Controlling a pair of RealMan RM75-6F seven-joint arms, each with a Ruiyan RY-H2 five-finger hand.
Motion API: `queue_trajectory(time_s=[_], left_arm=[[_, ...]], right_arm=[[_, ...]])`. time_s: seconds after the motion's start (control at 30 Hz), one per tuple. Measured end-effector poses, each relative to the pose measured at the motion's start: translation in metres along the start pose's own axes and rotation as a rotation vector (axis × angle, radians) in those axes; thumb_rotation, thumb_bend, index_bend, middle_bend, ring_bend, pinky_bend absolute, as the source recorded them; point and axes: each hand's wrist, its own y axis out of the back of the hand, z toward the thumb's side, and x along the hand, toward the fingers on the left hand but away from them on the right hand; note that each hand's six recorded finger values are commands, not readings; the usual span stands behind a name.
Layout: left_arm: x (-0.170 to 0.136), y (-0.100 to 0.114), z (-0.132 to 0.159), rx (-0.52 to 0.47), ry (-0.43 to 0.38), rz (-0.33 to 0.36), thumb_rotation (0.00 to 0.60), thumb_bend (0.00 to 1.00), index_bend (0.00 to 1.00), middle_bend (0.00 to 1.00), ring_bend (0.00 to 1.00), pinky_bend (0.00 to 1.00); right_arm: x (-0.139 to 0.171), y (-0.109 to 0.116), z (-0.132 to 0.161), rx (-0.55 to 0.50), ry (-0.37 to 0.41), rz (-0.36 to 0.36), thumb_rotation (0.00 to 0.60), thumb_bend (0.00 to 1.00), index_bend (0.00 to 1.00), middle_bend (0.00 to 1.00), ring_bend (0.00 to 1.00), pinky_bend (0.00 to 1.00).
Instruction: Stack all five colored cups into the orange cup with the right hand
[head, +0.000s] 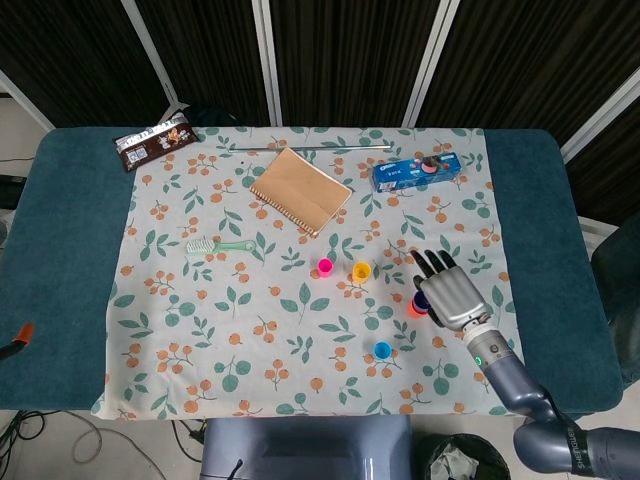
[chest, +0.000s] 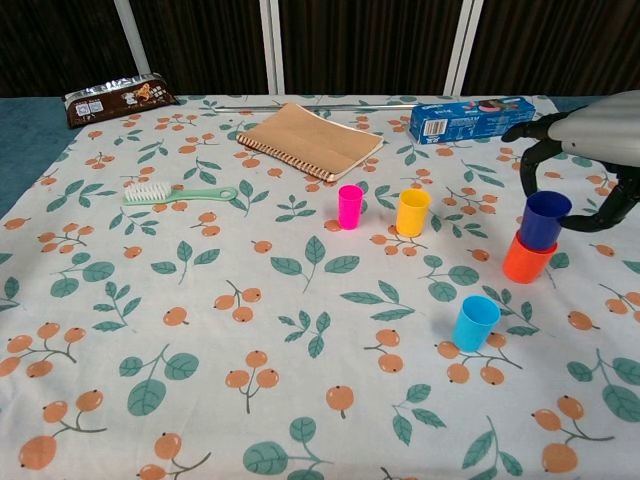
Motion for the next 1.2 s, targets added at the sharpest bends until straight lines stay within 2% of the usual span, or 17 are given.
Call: queue_trajectory(time_s=[0.17,0.33,0.43,0.63,0.87,1.03,1.2], left_arm=[[0.000,0.000,0.000,0.001,0.000,-0.002,0.600,0.23,0.09,0.00,0.00,0.04],[0.000,0.000,0.000,0.000,0.000,0.000,0.600,0.23,0.09,0.00,0.00,0.09],[0.000,0.000,0.000,0.000,0.001,0.000,0.600,0.23,0.09,0.00,0.00,0.10],[0.000,0.001,0.001,-0.006,-0.002,0.006,0.600,0.23,0.09,0.00,0.00,0.11],[-0.001,0.000,0.001,-0.006,0.000,0.000,0.600,0.23,0.09,0.00,0.00,0.14],[-0.001,0.000,0.001,-0.012,0.001,-0.001,0.600,0.23,0.09,0.00,0.00,0.14],[0.000,0.000,0.000,-0.018,0.007,-0.003,0.600,0.23,0.09,0.00,0.00,0.14]], right_arm=[[-0.001,-0.001,-0.001,0.000,-0.006,0.002,0.600,0.44,0.44,0.00,0.08,0.13],[-0.001,-0.004,-0.002,-0.001,-0.010,0.017,0.600,0.43,0.09,0.00,0.08,0.13],[0.000,-0.006,-0.002,-0.003,-0.012,0.032,0.600,0.43,0.00,0.00,0.08,0.13],[-0.002,-0.006,0.000,-0.009,-0.024,0.045,0.600,0.43,0.00,0.00,0.07,0.13],[-0.009,0.014,0.005,-0.042,-0.032,-0.010,0.600,0.43,0.02,0.00,0.07,0.13],[-0.020,0.028,0.012,-0.078,-0.033,-0.041,0.600,0.43,0.08,0.00,0.07,0.13],[-0.034,0.035,0.024,-0.114,-0.040,-0.041,0.600,0.43,0.16,0.00,0.07,0.13]])
